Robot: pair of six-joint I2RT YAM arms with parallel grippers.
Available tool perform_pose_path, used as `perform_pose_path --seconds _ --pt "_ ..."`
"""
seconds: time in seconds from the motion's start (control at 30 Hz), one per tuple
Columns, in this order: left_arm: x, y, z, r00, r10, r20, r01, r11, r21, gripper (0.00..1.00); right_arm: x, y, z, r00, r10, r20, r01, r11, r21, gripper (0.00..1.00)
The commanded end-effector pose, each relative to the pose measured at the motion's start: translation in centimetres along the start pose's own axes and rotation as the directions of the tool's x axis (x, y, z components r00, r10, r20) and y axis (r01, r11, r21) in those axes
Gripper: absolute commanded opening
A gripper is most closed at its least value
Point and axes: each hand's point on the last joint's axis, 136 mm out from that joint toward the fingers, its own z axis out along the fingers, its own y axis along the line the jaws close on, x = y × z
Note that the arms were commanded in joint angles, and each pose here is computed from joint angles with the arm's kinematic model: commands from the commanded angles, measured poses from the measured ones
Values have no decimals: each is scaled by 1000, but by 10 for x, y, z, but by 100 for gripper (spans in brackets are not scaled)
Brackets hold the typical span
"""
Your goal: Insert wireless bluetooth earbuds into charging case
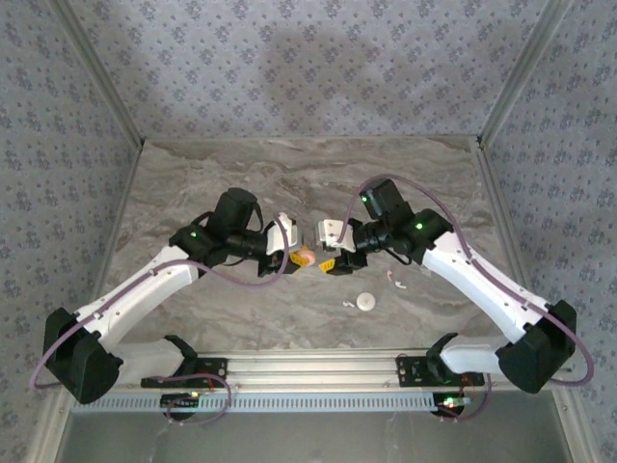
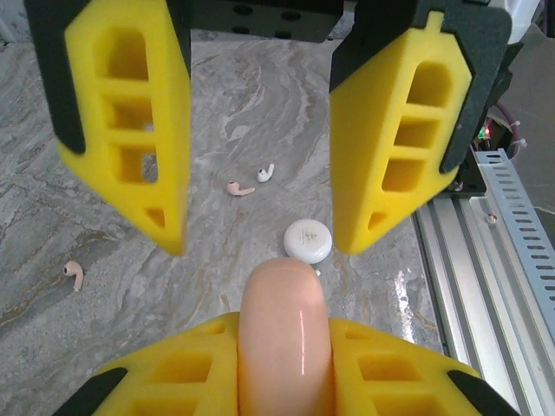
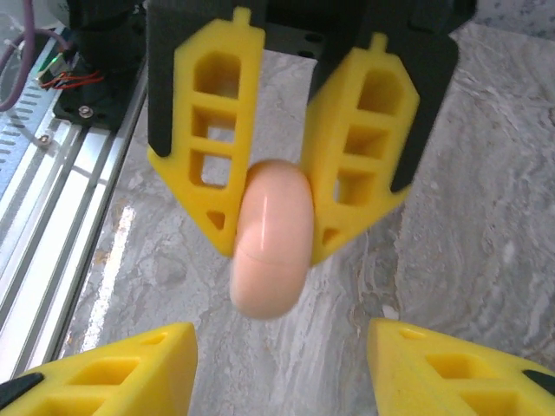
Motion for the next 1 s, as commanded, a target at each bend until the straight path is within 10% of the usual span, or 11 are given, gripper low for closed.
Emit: perform_pose_path --seconds 0.0,0.97 --pt "-15 -5 -3 998 49 39 -50 998 27 24 -13 5 -1 999 -31 43 33 999 -40 52" --pt "-25 -4 -1 996 47 79 -50 998 48 24 -3 14 15 995 68 68 -61 993 -101 18"
